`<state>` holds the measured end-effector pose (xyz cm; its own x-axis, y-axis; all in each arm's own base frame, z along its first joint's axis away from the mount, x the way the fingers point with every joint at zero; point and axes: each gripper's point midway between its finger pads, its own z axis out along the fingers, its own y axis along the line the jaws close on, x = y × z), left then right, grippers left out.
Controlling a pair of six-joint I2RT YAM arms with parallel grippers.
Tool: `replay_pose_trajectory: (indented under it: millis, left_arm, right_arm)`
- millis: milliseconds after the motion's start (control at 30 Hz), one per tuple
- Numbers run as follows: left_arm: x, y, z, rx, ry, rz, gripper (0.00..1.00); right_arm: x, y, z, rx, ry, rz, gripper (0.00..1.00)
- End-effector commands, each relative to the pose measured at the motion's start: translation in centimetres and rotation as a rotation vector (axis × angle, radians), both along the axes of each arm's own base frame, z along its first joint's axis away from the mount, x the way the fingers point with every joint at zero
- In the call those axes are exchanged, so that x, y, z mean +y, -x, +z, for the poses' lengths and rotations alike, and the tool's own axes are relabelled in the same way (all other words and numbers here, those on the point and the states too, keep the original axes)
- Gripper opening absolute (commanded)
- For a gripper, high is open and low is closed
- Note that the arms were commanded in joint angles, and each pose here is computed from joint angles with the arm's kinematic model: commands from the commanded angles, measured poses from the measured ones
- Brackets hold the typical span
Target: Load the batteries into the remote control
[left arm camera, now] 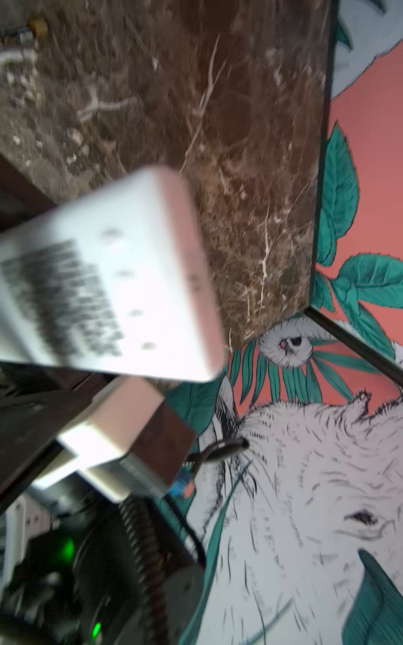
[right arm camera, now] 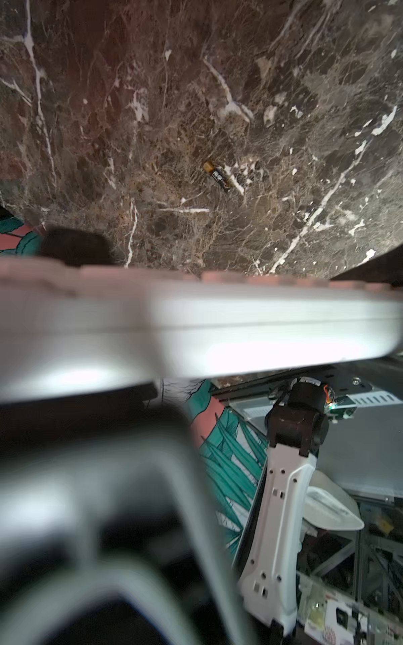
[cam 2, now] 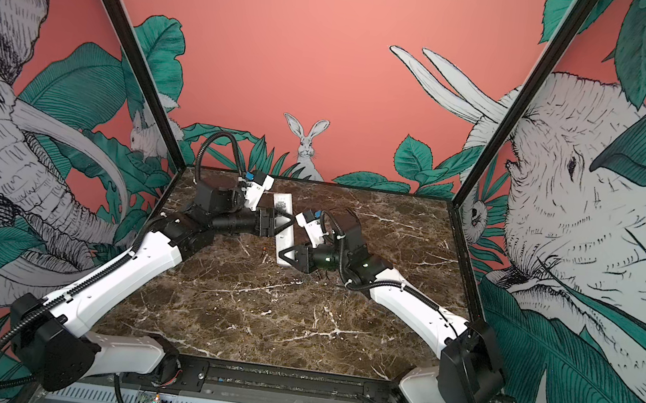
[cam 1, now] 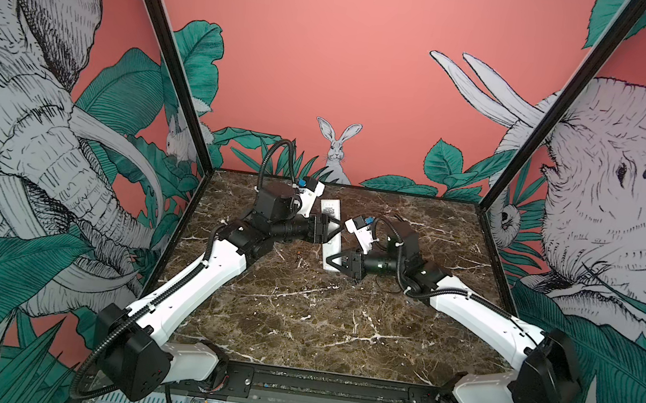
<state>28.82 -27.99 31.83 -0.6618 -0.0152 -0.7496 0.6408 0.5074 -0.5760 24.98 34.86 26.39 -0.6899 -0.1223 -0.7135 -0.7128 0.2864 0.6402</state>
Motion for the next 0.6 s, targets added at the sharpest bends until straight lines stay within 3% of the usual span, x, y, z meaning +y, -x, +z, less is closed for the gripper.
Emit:
replay_pose_trajectory:
  millis: [0,100,300,567]
  left_arm:
    - [-0.4,3.7,2.6,-0.104,0.097,-0.219,0.89]
    - [0.0,4.8,3.3,-0.123,0.150,-0.293,0.92]
    - [1.4,4.9,4.7,-0.140,0.234,-0.317,0.93]
    - [1.3,5.0,5.3,-0.155,0.225,-0.391,0.86]
  right_arm:
    - [-0.1,1.8,6.7,-0.043,-0.224,0.122,0.15]
    - [-0.2,3.0,7.6,-0.011,-0.276,0.191,0.15]
    - [-0.6,5.0,7.9,0.020,-0.294,0.284,0.15]
    - [-1.3,6.9,7.1,0.070,-0.288,0.362,0.15]
